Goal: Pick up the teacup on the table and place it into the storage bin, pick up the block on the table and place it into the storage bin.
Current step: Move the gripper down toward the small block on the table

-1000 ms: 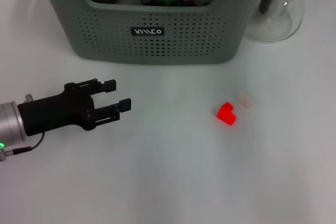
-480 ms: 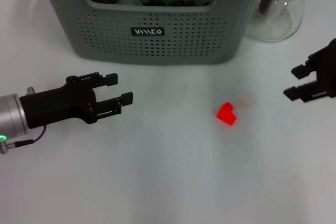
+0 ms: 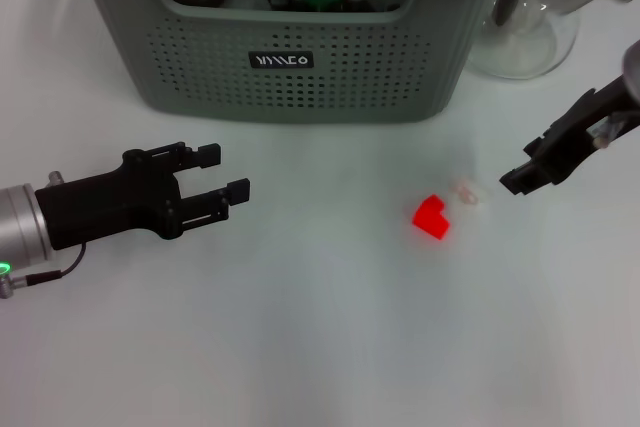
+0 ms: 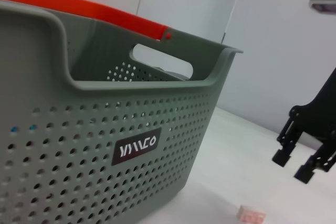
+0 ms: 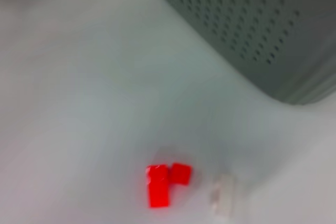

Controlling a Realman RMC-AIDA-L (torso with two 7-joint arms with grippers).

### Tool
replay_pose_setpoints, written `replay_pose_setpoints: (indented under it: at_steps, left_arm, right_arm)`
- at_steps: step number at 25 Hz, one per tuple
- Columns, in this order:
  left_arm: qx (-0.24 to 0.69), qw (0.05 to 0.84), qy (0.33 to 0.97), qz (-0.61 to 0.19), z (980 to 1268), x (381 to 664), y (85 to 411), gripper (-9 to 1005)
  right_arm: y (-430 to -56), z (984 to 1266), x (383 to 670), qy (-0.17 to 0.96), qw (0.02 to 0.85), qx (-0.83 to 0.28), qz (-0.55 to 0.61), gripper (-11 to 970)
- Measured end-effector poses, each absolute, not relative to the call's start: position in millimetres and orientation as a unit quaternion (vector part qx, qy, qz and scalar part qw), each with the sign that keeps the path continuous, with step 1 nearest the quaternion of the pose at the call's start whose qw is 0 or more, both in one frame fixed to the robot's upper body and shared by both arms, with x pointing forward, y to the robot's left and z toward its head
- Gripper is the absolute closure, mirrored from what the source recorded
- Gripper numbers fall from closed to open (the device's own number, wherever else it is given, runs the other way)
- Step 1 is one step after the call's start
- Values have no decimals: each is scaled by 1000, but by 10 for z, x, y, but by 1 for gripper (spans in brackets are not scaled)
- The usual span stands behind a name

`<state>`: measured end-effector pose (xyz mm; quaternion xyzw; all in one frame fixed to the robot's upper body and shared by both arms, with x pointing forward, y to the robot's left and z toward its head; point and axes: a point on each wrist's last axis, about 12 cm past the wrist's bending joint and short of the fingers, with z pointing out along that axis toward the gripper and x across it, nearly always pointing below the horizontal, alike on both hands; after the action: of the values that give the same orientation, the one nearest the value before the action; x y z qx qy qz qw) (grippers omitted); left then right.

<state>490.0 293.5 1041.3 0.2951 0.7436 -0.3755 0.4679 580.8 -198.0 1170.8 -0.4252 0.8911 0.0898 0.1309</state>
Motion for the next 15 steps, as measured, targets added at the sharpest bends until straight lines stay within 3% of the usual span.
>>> replay_pose_setpoints:
  at_steps: [15]
  left_arm:
    - [290,467,752,-364,10386,4923,2943,327]
  right_arm:
    - [-1855,11206,5837,890,164,-416,90,470]
